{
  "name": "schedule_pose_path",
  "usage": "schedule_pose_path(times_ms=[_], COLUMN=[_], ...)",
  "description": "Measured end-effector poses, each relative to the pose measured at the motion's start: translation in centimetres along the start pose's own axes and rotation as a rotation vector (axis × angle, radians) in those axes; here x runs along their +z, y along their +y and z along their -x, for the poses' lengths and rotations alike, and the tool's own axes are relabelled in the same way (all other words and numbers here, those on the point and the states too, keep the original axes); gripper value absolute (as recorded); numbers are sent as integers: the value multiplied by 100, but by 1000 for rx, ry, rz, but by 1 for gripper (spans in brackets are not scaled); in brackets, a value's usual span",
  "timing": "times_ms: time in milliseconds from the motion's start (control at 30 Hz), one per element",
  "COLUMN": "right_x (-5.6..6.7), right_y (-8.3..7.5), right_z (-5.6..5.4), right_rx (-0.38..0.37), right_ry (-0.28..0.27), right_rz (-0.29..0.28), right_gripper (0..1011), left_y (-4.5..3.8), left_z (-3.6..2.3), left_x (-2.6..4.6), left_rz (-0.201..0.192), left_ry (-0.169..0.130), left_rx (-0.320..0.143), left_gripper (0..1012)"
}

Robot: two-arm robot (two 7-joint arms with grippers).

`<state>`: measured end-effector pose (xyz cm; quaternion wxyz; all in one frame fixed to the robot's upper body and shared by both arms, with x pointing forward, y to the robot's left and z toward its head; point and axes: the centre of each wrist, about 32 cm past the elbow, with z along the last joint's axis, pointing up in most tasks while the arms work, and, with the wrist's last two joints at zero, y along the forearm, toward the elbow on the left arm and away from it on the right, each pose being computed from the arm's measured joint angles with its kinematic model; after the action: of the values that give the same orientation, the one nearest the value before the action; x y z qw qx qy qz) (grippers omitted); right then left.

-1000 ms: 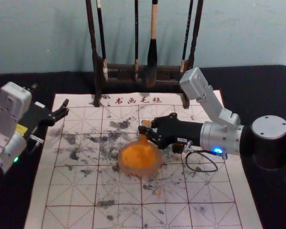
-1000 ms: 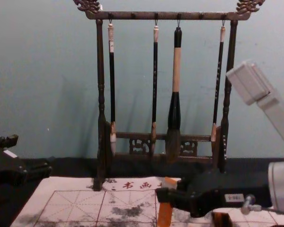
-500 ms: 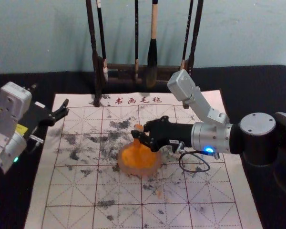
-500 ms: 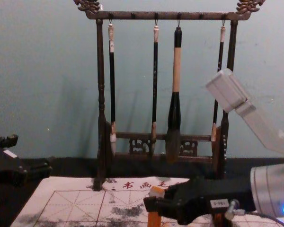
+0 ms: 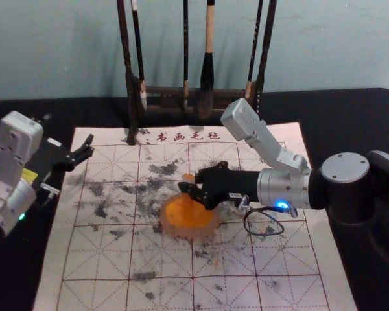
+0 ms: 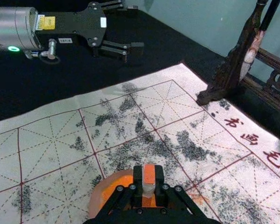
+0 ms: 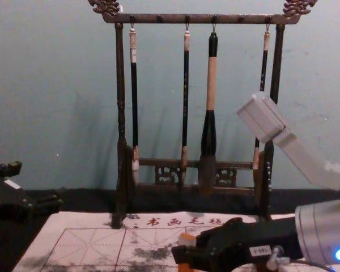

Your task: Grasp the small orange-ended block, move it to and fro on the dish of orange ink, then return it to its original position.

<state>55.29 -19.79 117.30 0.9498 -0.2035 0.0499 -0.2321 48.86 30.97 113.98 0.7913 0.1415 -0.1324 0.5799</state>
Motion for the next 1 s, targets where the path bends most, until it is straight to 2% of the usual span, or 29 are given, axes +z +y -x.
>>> schedule_pose_path(times_ms=[467,1000], right_x=[15,-10], right_y=[-32,-143], right_z=[-10,-15], right_rx=[-15,-15], right_ry=[-6,-8], right_rz=[9,19], right_gripper=[116,116], left_y=[0,0], left_z=[0,0], left_x=[0,0], left_rz=[0,0], left_ry=[0,0], left_rx=[0,0], left_gripper=[1001,1001])
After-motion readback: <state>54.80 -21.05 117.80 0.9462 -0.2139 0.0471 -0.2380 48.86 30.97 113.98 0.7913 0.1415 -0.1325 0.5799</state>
